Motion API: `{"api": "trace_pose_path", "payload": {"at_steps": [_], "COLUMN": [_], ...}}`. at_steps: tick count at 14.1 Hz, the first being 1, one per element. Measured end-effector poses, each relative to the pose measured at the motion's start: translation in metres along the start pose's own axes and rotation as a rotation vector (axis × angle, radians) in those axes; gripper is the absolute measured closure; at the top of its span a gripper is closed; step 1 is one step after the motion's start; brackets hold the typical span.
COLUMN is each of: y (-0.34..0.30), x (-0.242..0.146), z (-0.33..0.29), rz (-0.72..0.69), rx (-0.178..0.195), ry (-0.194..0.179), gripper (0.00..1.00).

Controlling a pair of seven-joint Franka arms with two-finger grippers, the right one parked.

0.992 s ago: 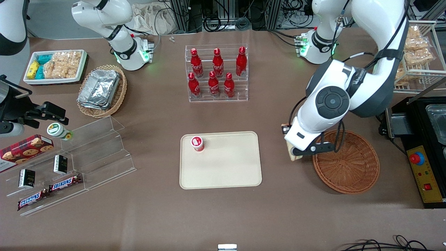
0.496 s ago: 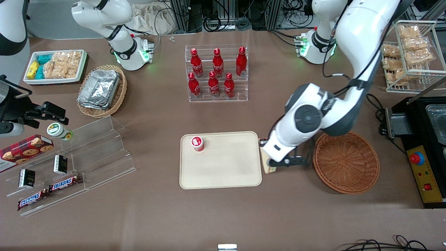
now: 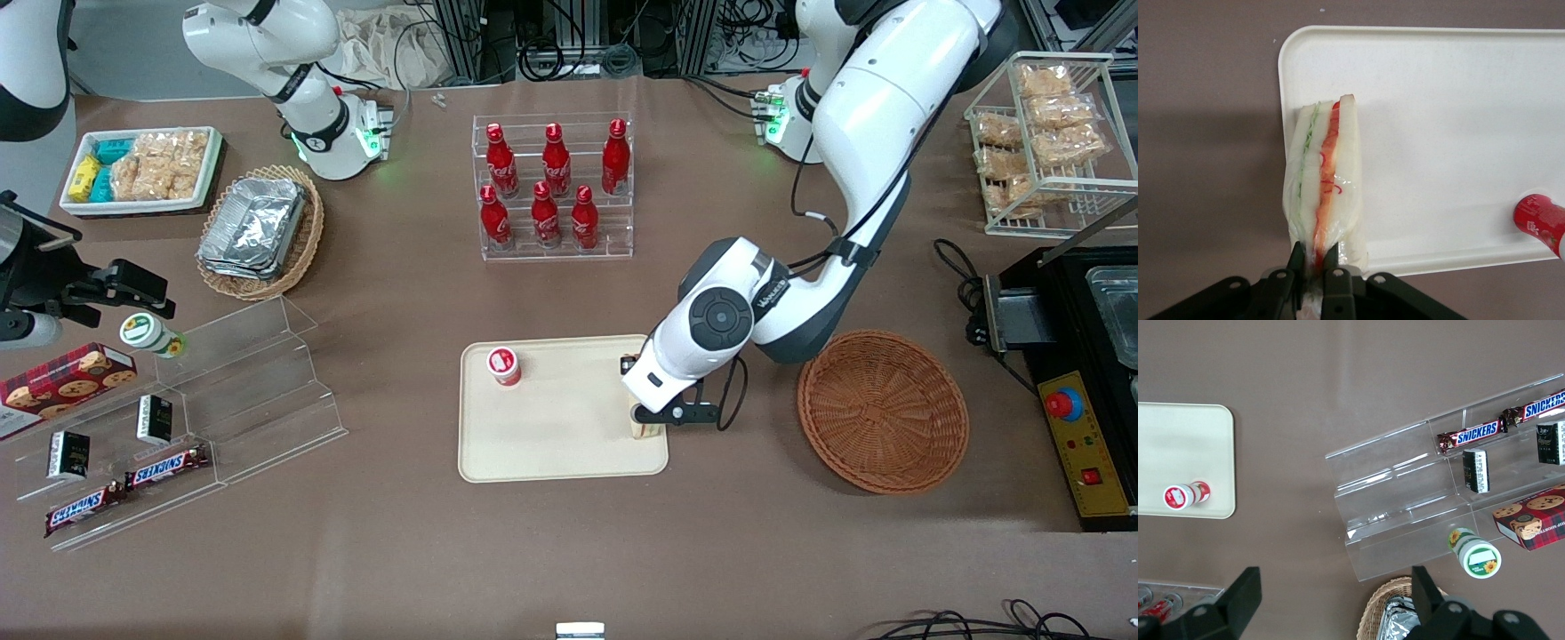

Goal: Place sandwich from basket to tray

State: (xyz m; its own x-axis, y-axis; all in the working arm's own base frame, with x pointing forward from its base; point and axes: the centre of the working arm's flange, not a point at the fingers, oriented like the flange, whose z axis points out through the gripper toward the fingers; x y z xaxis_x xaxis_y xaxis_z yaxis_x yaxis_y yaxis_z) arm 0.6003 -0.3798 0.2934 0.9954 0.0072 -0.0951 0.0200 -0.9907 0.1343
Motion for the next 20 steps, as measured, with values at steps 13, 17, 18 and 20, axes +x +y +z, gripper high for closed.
{"api": "trace_pose_path", "payload": {"at_steps": [13,17,18,20], "y": [-0.036,-0.104,-0.125,-0.165], "x": [0.02,0.028,0.029,0.029], "z": [-0.03,-0.112,-0.133,-0.174], "rz": [-0.049,-0.059,-0.065,-0.079], "rx": [0.067,0.138,0.151,0.175], "ry": [-0.006,-0.019,-0.02,-0.016], "gripper": [0.01,0.01,0.01,0.01]}}
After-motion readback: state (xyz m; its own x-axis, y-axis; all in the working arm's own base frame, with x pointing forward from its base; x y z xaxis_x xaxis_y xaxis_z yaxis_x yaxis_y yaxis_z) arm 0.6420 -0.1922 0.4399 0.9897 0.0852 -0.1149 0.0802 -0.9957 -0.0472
